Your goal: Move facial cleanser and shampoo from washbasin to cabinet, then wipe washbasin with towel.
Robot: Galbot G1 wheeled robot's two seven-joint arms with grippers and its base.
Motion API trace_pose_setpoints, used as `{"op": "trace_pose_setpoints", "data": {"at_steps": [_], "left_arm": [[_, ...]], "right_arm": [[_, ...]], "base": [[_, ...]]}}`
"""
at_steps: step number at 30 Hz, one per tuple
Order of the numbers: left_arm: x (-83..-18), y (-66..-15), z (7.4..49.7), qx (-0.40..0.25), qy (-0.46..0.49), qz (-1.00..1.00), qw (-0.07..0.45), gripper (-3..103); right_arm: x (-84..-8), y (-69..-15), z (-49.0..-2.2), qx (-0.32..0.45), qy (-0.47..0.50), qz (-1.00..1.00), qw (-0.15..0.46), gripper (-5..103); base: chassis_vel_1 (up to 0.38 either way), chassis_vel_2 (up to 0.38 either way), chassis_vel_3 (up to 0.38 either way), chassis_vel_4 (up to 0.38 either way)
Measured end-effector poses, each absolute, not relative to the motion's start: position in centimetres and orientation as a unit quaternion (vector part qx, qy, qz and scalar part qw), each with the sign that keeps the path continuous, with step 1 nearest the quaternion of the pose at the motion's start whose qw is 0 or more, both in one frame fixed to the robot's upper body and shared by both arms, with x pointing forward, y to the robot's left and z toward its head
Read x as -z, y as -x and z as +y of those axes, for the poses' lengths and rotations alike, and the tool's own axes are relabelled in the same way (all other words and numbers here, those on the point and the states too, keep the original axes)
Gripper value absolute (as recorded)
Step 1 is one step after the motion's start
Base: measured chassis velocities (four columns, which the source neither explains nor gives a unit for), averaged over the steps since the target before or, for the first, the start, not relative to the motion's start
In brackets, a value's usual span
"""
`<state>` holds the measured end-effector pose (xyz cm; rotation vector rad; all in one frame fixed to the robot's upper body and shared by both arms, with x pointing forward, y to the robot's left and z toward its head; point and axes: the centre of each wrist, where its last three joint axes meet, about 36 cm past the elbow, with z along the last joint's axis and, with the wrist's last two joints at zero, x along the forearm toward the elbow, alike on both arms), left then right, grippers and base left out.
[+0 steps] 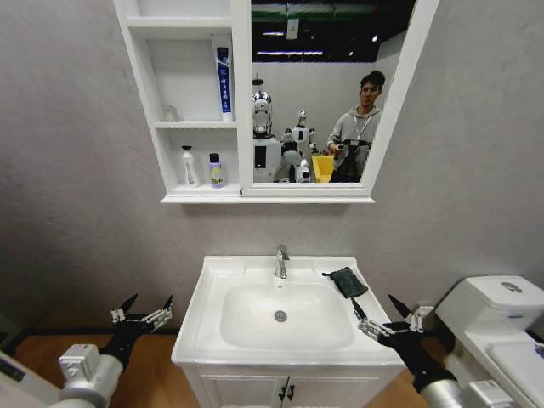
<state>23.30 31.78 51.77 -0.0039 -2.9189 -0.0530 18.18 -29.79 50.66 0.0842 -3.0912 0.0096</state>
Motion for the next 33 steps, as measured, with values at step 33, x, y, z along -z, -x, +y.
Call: {"op": "trace_pose_setpoints", "data": {"at_steps": [33], "left_arm": [[-51.77,-23.3,31.78,0.018,0.001,-0.994,0.111,100]], "right_arm": [[-50.29,-17.65,-29.42,-0.002,0.009,-1.0,0.022,100]], "base": [[0.002,-0.003,-0.002,0.003]]}}
